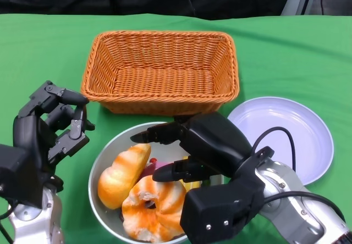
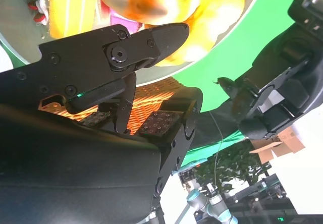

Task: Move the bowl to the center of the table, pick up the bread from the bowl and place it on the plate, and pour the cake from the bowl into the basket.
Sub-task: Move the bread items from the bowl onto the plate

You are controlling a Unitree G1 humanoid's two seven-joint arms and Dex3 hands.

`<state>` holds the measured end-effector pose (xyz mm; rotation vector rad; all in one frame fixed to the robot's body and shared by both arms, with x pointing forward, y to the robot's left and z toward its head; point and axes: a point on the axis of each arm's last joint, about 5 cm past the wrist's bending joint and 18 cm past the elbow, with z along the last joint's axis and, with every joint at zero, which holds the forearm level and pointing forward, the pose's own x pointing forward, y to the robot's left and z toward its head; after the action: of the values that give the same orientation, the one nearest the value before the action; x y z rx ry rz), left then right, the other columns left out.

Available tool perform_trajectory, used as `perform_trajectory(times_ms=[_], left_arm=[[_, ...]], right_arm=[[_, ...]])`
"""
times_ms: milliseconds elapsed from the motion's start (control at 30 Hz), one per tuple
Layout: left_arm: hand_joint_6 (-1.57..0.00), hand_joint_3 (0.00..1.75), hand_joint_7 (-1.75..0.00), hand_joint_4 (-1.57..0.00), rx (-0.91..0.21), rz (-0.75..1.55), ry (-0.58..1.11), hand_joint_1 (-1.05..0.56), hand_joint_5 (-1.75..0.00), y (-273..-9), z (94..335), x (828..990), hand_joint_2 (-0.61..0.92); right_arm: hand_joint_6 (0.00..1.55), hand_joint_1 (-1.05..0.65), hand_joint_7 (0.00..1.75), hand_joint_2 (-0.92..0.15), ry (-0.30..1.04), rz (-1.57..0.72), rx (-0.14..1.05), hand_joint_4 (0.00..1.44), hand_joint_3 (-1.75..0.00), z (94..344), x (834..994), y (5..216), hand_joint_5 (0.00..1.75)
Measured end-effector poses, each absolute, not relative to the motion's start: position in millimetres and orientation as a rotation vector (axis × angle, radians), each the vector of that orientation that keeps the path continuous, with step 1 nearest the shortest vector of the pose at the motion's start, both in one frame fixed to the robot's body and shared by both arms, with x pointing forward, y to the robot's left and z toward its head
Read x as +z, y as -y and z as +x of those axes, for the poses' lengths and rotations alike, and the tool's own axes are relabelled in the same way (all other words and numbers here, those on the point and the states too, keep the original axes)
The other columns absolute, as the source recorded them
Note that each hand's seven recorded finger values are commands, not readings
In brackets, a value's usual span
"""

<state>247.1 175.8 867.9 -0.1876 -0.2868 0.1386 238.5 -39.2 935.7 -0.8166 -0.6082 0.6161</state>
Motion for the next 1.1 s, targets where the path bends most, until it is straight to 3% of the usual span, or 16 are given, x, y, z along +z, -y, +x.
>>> perform_trajectory(times_ms=[267, 333, 400, 433, 500, 567, 633, 800, 900, 933, 967, 1033, 1100], left_arm=[[-0.76, 1.02, -1.44, -0.80, 0.157, -0.196, 0.262, -0.15, -1.74, -179, 248, 867.4, 0.47], [-0.75, 0.82, -1.45, -0.81, 0.159, -0.201, 0.260, -0.20, -1.75, -179, 248, 867.2, 0.58], [-0.74, 0.72, -1.46, -0.82, 0.160, -0.201, 0.254, -0.21, -1.75, -178, 248, 866.2, 0.63], [-0.72, 0.53, -1.50, -0.82, 0.156, -0.210, 0.253, -0.22, -1.75, -178, 249, 865.8, 0.68], [-0.71, 0.31, -1.57, -0.84, 0.132, -0.248, 0.262, -0.24, -1.75, -179, 251, 866.2, 0.73], [-0.72, 0.24, -1.59, -0.84, 0.109, -0.291, 0.274, -0.25, -1.75, -180, 252, 866.4, 0.74], [-0.76, 0.17, -1.48, -0.86, 0.097, -0.330, 0.276, -0.28, -1.75, -181, 253, 865.7, 0.75], [-0.79, 0.15, -1.49, -0.86, 0.105, -0.336, 0.260, -0.29, -1.75, -180, 253, 864.6, 0.79], [-0.73, 0.17, -1.54, -0.81, 0.147, -0.230, 0.238, -0.28, -1.75, -178, 254, 866.8, 0.83], [-0.71, 0.17, -1.53, -0.78, 0.153, -0.210, 0.236, -0.25, -1.75, -177, 254, 867.3, 0.84], [-0.71, 0.18, -1.50, -0.77, 0.154, -0.199, 0.234, -0.23, -1.75, -177, 254, 867.5, 0.84], [-0.74, 0.24, -1.41, -0.76, 0.151, -0.195, 0.235, -0.18, -1.71, -177, 254, 867.6, 0.82], [-0.76, 0.51, -1.36, -0.76, 0.150, -0.190, 0.235, -0.15, -1.66, -178, 254, 867.8, 0.70]], right_arm=[[0.81, -0.57, 0.02, -0.92, 0.615, -0.836, 0.632, 0.56, -0.02, 241, 932.7, 29, 0.94], [0.81, -0.57, 0.02, -0.92, 0.616, -0.845, 0.627, 0.56, -0.02, 243, 932.3, 27, 0.95], [0.82, -0.56, 0.02, -0.92, 0.621, -0.848, 0.624, 0.56, -0.02, 245, 933.2, 25, 0.95], [0.81, -0.56, 0.02, -0.92, 0.623, -0.847, 0.622, 0.55, -0.02, 246, 933.5, 24, 0.95], [0.78, -0.56, 0.00, -0.92, 0.623, -0.852, 0.624, 0.55, -0.01, 247, 934.1, 22, 0.92], [0.74, -0.55, 0.00, -0.92, 0.623, -0.856, 0.625, 0.57, 0.00, 249, 934.3, 20, 0.86], [0.72, -0.55, 0.00, -0.92, 0.619, -0.862, 0.630, 0.59, -0.01, 249, 933.5, 19, 0.79], [0.72, -0.56, 0.01, -0.92, 0.613, -0.896, 0.647, 0.62, -0.01, 252, 930.9, 17, 0.77], [0.81, -0.56, 0.07, -0.92, 0.617, -0.906, 0.661, 0.58, -0.01, 252, 930.6, 14, 0.90], [0.82, -0.56, 0.08, -0.92, 0.618, -0.908, 0.665, 0.46, -0.02, 252, 930.3, 14, 0.86], [0.81, -0.55, 0.11, -0.92, 0.615, -0.911, 0.673, 0.41, -0.03, 251, 930.2, 13, 0.67], [0.73, -0.54, 0.27, -0.92, 0.607, -0.919, 0.693, 0.50, -0.02, 251, 929.9, 13, 0.42], [0.59, -0.54, 0.57, -0.92, 0.600, -0.926, 0.705, 0.54, -0.01, 251, 929.0, 13, 0.39]])
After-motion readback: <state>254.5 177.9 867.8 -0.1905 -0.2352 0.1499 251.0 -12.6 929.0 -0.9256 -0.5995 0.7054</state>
